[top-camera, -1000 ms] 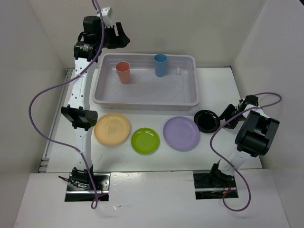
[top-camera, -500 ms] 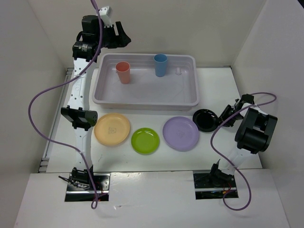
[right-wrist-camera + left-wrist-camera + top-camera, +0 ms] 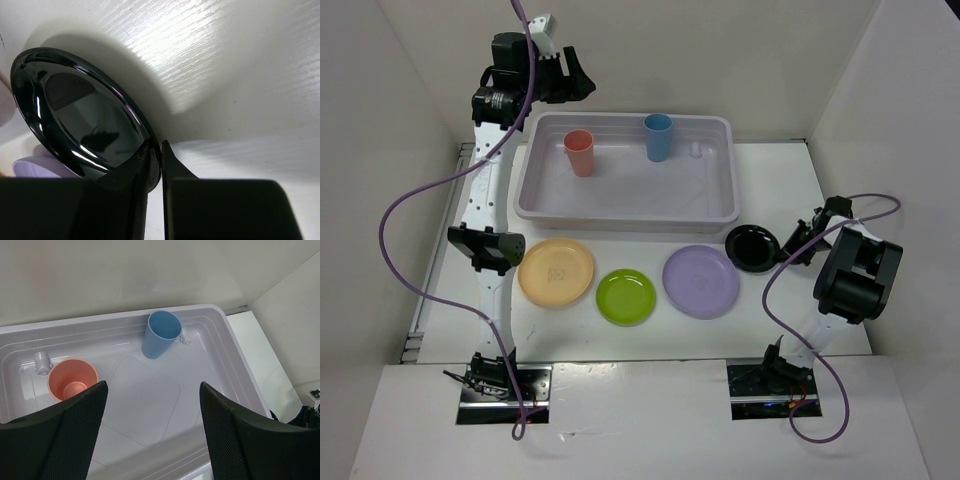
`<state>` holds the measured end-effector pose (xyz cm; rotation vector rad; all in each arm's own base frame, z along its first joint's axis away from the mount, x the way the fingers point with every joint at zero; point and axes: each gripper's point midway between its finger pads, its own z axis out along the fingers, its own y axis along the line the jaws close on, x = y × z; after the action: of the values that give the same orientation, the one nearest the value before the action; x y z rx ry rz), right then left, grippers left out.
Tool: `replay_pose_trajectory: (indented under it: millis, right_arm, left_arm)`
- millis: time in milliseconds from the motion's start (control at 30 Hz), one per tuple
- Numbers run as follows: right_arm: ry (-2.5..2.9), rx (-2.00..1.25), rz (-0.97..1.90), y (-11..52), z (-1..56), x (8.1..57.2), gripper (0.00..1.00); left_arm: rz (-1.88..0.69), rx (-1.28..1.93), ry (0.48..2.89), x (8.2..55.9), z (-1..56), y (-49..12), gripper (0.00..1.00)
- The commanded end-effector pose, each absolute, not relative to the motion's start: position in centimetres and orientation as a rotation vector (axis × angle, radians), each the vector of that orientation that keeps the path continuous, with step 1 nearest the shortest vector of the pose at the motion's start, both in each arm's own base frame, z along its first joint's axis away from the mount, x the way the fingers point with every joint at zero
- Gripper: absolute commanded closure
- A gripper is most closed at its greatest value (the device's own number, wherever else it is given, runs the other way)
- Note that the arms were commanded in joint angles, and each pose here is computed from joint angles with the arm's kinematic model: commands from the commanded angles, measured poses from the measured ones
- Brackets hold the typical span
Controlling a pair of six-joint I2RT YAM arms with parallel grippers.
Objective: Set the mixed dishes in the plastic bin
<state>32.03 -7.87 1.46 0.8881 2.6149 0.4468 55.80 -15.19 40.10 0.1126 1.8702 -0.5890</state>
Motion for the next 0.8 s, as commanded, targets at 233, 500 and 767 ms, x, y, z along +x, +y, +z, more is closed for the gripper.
replay_pose_trajectory:
  millis: [233, 500, 767]
  right_arm:
    - [2.552, 0.911, 0.009, -11.0, 5.9, 31.7, 1.00]
    - [2.438, 0.940, -0.084, -12.2, 10.0, 31.5, 1.00]
    - [2.326, 0.930, -0.090, -12.6, 14.3, 32.1, 1.00]
  left_arm:
    - [-0.636, 0.146, 1.779, 53.2, 44.7, -15.6, 0.19]
    - [-0.637, 0.161, 1.787, 52.8, 44.6, -16.0, 0.19]
    - [-0.637, 0.176, 1.795, 52.6, 44.4, -16.5, 0.19]
